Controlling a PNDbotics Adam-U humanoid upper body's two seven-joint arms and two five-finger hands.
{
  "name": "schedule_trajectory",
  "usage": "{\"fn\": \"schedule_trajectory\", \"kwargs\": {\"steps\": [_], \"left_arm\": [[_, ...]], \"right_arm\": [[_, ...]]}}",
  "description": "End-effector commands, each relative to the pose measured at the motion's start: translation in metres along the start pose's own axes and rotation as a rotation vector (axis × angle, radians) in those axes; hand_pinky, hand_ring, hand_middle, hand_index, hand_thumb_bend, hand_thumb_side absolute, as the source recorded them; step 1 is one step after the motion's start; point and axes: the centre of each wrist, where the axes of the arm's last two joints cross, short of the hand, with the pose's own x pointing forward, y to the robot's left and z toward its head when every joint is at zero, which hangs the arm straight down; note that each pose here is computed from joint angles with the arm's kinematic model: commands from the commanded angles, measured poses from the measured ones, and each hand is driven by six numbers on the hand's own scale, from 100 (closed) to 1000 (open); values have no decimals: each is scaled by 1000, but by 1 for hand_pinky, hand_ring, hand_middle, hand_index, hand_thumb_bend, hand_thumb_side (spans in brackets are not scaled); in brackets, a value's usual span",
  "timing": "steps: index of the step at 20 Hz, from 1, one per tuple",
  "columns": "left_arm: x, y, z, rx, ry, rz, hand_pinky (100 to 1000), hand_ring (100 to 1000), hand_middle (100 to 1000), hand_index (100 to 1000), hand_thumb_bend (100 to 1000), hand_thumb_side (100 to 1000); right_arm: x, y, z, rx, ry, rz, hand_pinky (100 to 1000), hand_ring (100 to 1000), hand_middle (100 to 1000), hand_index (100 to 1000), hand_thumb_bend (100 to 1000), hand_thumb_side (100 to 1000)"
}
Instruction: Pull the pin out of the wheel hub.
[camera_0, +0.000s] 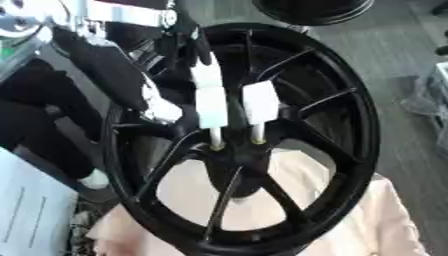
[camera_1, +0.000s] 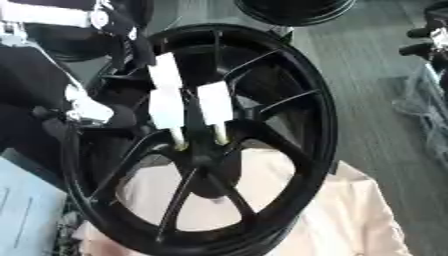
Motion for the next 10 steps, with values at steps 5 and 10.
{"fn": "schedule_trajectory", "kwargs": {"steps": [5,10], "left_arm": [[9,9,13,55,93,103,667,494,544,782,407,429],[10,5,8,25,95,129,662,505,563,781,394,454]], "right_arm": [[11,-7,-5,17,-24,43,934,651,704,892,100,645],[12,-7,-6,19,-25,42,934,652,704,892,100,647]]}}
